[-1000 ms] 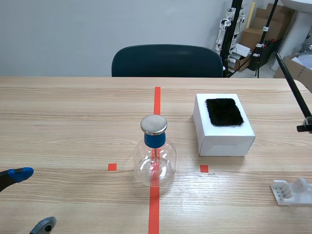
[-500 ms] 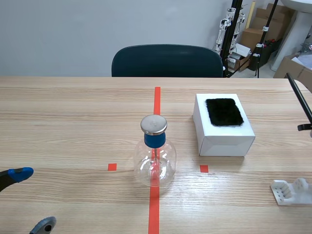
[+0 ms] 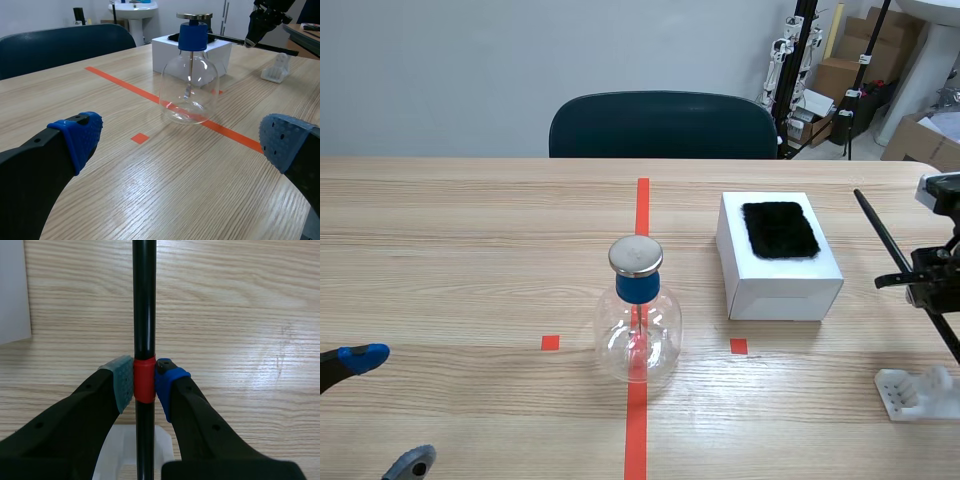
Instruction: Do the electroscope experiment. put the rod down on the box
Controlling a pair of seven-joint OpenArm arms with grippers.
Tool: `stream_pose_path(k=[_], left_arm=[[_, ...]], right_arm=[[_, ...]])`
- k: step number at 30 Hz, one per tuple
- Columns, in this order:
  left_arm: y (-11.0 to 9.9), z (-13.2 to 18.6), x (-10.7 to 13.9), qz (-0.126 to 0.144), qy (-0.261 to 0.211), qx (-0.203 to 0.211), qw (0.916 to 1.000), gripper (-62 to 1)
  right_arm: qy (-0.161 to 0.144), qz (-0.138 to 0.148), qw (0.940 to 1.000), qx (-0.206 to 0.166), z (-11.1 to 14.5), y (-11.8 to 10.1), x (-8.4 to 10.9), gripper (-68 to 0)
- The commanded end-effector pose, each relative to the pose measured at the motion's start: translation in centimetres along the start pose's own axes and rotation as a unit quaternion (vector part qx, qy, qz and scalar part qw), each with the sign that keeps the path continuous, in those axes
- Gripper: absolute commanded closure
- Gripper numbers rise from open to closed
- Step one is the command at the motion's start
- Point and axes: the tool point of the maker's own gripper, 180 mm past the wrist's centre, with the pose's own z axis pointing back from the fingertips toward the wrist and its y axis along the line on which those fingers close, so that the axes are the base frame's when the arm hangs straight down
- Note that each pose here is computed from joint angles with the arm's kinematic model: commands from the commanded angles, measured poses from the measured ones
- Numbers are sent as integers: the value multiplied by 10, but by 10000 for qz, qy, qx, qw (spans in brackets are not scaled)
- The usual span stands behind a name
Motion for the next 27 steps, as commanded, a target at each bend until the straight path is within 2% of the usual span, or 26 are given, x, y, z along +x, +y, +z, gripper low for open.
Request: stream_pose_path(k=[1,8,16,22,27], left_arm=[[4,1,6,-17,-88,28,10000,-623],[4,1,5,-17,-85,27,10000,-623],[4,1,5,-17,-85,27,10000,-623],[4,1,5,-17,-85,27,10000,-623],[4,1,5,-17,-85,27,10000,-623]], right_arm=[[-203,-41,9998,-56,4,-5,19,-39],[94,-3,9999,78,-13,10,12,-39],[120,63,9998,171,-19,22,9,-42],[420,120,9990,112,-19,20,-2,-147],[713,131,9973,81,-19,16,-19,-171]])
